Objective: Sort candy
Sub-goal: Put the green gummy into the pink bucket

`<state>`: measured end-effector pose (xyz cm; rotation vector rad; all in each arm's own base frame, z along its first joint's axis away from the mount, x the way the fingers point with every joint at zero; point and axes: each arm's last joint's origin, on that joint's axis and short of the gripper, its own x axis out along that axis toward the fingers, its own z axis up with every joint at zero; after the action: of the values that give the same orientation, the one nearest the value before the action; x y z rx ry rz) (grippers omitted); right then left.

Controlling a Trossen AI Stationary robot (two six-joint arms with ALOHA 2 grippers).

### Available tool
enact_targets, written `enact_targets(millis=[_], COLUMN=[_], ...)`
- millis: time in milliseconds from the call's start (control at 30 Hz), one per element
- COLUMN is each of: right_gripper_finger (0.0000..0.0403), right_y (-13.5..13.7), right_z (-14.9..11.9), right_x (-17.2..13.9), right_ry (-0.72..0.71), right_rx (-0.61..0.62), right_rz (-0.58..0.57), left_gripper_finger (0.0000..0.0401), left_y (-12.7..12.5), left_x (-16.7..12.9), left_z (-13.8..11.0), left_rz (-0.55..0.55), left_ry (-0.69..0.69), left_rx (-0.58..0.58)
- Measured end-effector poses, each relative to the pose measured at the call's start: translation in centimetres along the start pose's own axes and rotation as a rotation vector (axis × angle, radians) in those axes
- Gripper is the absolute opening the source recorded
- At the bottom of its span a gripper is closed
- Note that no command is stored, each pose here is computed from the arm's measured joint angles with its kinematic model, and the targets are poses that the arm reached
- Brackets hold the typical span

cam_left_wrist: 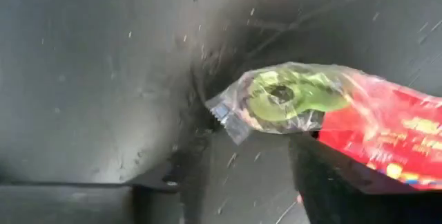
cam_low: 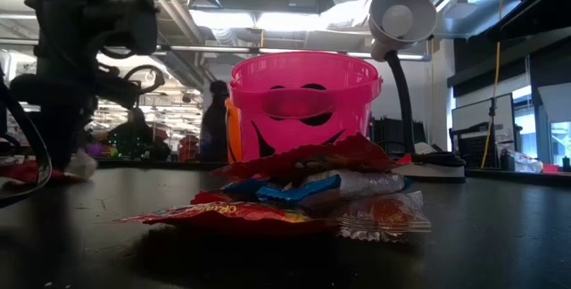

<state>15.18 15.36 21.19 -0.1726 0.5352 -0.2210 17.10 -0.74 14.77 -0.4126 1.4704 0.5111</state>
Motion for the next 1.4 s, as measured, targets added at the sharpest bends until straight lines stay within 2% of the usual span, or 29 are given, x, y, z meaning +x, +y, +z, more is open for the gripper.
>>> enact_targets(millis=[300,500,667,867,1167,1267,1400], right_gripper_finger=[0.0131,0.0131,0.0131,0.0131,0.0131,0.0131,0.0131], right_y=[0.0,0.0,0.0,0.1,0.1,0.1,0.1], right_z=[0.0,0.0,0.0,0.1,0.1,0.1,0.1], right_x=[0.0,0.0,0.0,0.0,0.0,0.0,0.0], right_ry=[0.0,0.0,-0.001,0.001,0.002,0.003,0.003], right_rx=[0.0,0.0,0.018,0.027,0.033,0.033,0.034], right_rz=[0.0,0.0,0.001,0.012,0.021,0.021,0.022], left_gripper_finger=[0.0012,0.001,0.0027,0.0081,0.0193,0.0209,0.0205], left_y=[-0.2,-0.3,-1.3,-2.0,-1.6,-1.6,-1.5], left_x=[0.0,-0.1,-2.3,-5.0,-1.8,-0.8,0.3], left_z=[0.4,0.4,1.7,3.4,3.7,4.1,4.5], left_rz=[-0.017,-0.042,-0.118,-0.094,-0.006,0.018,0.062], left_ry=[-0.048,-0.028,-0.055,-0.175,0.0,0.04,0.081], left_rx=[0.002,0.017,0.065,0.222,0.289,0.295,0.287])
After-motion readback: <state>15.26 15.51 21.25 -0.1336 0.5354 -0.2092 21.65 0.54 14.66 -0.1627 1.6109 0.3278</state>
